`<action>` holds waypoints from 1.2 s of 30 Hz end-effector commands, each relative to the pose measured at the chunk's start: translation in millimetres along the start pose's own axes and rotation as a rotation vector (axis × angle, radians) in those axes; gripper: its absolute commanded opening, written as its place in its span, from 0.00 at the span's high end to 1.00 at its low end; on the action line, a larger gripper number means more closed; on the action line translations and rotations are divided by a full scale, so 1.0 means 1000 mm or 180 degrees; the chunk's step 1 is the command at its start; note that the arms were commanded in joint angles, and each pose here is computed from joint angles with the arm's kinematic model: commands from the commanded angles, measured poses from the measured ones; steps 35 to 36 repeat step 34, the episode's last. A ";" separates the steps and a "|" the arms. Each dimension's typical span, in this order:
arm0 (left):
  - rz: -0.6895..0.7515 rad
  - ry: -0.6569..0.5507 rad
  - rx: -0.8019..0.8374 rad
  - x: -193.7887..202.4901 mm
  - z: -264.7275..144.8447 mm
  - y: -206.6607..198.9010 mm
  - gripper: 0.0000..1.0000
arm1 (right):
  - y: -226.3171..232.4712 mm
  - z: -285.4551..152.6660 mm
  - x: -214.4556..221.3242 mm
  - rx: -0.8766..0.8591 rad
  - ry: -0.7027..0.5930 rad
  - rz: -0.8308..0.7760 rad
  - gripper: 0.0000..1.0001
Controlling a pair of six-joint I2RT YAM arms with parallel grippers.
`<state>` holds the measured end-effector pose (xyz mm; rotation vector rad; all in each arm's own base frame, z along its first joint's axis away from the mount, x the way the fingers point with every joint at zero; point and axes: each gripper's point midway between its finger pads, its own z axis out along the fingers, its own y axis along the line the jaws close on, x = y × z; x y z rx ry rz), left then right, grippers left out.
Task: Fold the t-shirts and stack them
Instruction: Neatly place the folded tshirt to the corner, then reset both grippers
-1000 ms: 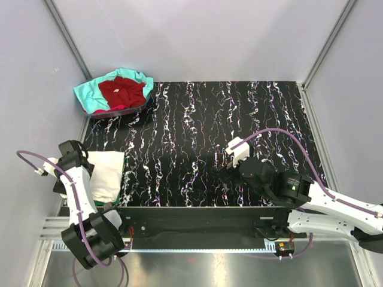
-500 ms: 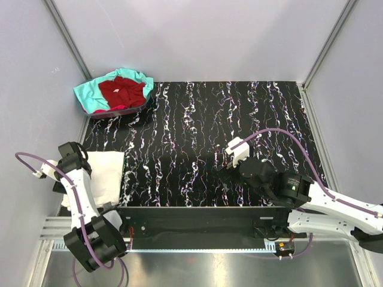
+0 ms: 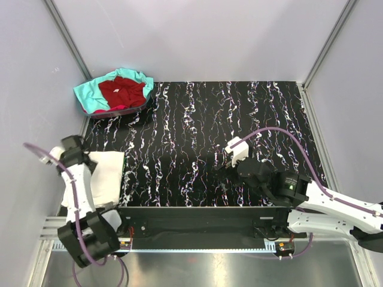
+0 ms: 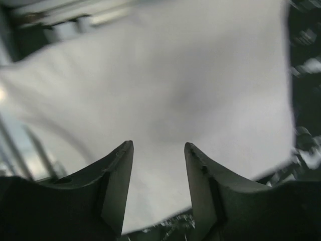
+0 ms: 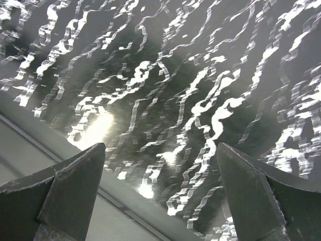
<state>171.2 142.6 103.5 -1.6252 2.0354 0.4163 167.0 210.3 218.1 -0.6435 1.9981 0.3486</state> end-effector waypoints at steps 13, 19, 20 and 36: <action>0.1819 0.0956 0.3950 0.245 -0.234 -0.150 0.18 | 0.006 -0.006 0.065 -0.0239 -0.0246 0.3050 0.00; 0.1332 0.1922 0.5085 0.278 -0.266 -0.087 0.15 | 0.002 -0.002 0.108 -0.0465 -0.0300 0.4131 0.00; 0.1238 0.2016 0.5223 0.277 -0.269 -0.080 0.15 | 0.004 0.002 0.115 -0.0383 -0.0190 0.4167 0.00; -0.0128 0.3018 0.6912 0.225 -0.317 -0.017 0.12 | 0.037 0.015 0.085 -0.1145 -0.0487 0.4257 0.00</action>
